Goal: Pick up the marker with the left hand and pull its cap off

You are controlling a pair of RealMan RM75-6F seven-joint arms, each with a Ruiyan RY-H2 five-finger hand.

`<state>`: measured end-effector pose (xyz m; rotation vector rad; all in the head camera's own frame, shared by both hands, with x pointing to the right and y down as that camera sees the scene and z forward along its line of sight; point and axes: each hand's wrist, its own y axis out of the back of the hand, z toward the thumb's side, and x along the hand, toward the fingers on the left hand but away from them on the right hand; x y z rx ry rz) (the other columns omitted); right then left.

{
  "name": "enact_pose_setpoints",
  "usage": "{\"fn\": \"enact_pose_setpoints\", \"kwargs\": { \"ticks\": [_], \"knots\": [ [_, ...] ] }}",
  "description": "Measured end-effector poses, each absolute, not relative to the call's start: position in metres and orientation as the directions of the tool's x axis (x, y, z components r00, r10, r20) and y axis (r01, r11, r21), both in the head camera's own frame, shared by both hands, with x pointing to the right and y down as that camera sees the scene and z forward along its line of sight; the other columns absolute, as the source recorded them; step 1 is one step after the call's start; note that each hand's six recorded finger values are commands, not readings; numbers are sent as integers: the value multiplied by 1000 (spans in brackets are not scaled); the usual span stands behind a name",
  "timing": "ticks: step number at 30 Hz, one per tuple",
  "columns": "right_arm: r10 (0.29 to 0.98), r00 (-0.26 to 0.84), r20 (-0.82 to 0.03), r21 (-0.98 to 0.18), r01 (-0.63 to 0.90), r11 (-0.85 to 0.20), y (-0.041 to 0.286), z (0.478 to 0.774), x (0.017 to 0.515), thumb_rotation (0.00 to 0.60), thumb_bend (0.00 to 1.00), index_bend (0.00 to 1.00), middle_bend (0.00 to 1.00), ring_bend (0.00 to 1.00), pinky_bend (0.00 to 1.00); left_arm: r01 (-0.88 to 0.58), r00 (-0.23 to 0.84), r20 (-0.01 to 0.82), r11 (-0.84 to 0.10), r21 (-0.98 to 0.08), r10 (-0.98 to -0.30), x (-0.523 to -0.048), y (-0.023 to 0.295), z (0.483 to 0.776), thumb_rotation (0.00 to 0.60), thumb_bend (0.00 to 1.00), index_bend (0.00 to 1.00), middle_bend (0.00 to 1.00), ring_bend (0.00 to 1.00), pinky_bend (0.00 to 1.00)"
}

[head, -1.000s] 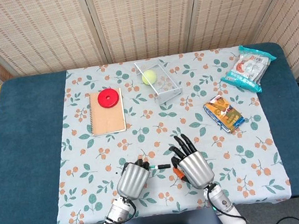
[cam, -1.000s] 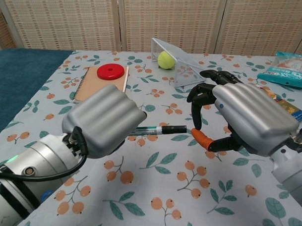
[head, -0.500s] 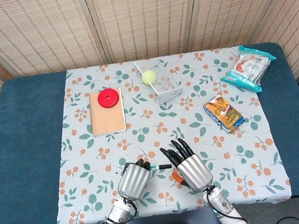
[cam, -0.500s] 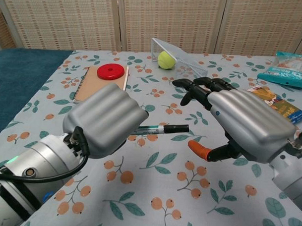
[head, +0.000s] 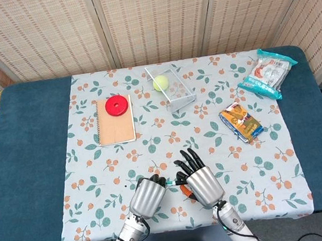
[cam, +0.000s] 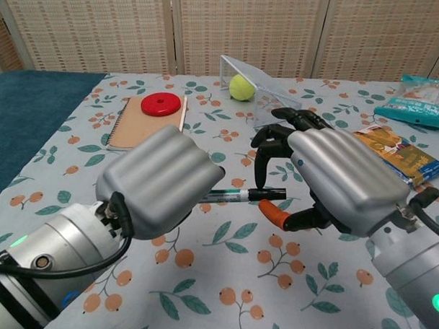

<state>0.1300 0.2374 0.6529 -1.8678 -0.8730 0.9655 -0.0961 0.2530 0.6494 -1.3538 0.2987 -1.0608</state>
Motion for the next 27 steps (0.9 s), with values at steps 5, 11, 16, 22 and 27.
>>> {"fn": "enact_pose_setpoints", "kwargs": {
  "ticks": [5, 11, 16, 22, 27],
  "knots": [
    [839, 464, -284, -893, 191, -408, 239, 653, 129, 600, 205, 526, 218, 3, 0, 443, 530, 385, -140, -885, -756, -97, 252, 649, 600, 635, 943, 1000, 874, 1000],
    [836, 465, -292, -891, 185, -414, 240, 654, 129, 600, 205, 496, 218, 3, 0, 441, 533, 383, -138, -887, -754, -97, 253, 648, 600, 636, 942, 1000, 874, 1000],
    [839, 461, -290, -891, 191, -412, 239, 653, 130, 600, 205, 482, 218, 3, 0, 440, 533, 383, -139, -887, -754, -97, 253, 648, 600, 635, 943, 1000, 874, 1000],
    [840, 460, -289, -890, 194, -413, 239, 653, 129, 600, 206, 510, 217, 3, 0, 437, 538, 382, -140, -889, -752, -96, 255, 647, 600, 634, 942, 1000, 875, 1000],
    [840, 458, -290, -887, 202, -416, 240, 653, 128, 600, 206, 549, 225, 7, 0, 437, 538, 381, -138, -889, -752, -96, 255, 647, 600, 633, 942, 1000, 873, 1000]
  ]
}}
